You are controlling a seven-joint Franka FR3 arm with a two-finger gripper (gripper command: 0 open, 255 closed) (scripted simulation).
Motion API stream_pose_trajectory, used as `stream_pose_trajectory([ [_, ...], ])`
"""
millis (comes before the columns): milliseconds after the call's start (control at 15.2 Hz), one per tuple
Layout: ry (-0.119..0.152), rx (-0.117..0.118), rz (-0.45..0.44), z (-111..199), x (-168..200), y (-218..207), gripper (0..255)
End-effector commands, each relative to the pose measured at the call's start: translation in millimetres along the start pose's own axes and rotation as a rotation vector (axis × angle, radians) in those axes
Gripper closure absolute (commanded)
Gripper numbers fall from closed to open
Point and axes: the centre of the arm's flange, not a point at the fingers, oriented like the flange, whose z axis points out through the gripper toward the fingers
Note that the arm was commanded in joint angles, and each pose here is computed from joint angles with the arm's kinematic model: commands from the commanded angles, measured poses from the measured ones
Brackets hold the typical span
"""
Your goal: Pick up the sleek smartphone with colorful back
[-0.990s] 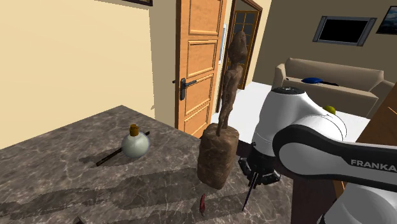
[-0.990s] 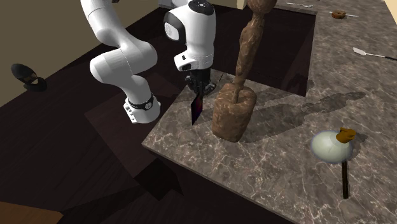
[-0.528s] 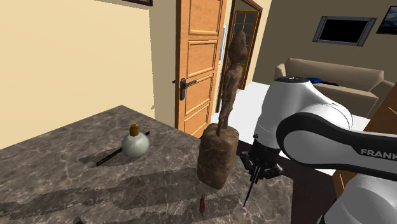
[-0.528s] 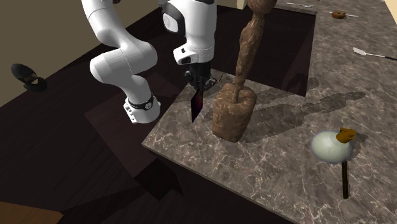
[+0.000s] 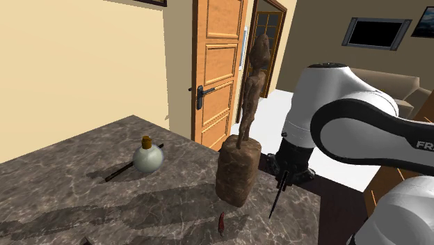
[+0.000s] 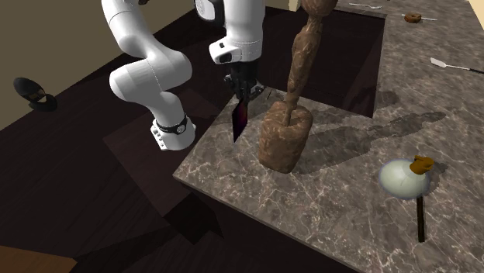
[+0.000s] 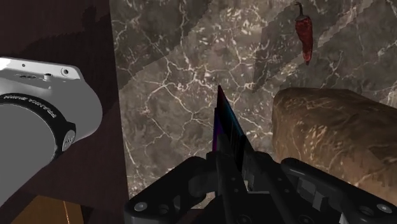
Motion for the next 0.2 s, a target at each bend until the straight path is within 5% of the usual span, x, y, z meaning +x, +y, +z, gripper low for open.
stream_pose_trajectory([
  [0, 0.0, 0.0, 0.0, -10.0, 0.4, -0.1, 255],
  [132, 0.0, 0.0, 0.0, -10.8, 0.5, -0.1, 255],
])
